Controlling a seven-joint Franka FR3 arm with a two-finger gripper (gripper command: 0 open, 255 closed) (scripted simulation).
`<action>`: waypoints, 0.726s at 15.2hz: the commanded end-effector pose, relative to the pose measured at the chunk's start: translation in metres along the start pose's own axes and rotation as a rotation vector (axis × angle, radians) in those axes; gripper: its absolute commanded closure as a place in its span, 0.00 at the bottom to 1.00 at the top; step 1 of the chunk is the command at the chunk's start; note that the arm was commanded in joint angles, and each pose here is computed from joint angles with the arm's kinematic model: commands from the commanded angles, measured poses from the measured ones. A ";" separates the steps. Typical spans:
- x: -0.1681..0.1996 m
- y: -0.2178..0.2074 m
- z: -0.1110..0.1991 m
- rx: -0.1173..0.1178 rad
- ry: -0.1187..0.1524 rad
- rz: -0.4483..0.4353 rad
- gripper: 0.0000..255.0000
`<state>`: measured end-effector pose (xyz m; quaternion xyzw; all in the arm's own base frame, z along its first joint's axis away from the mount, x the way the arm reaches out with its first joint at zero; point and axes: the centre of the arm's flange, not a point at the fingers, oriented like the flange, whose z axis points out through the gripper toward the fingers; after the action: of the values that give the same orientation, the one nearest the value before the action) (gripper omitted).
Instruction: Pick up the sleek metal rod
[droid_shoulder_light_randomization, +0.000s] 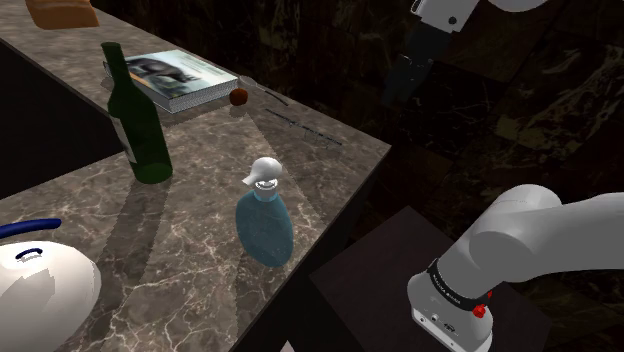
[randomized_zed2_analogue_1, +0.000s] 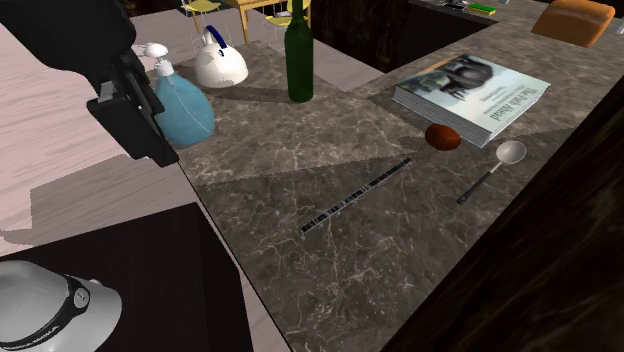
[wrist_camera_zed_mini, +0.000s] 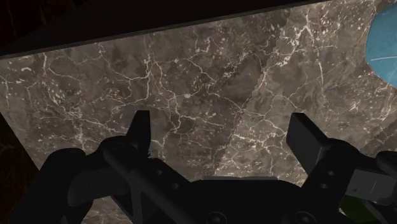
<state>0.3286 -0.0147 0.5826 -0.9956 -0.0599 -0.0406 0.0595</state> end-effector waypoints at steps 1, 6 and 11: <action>0.000 0.000 0.000 0.000 0.000 0.000 0.00; 0.056 0.011 0.038 -0.022 -0.025 -0.030 0.00; 0.112 0.020 0.077 -0.044 -0.050 -0.060 0.00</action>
<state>0.4343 -0.0101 0.5247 -0.9953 -0.0868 -0.0207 0.0377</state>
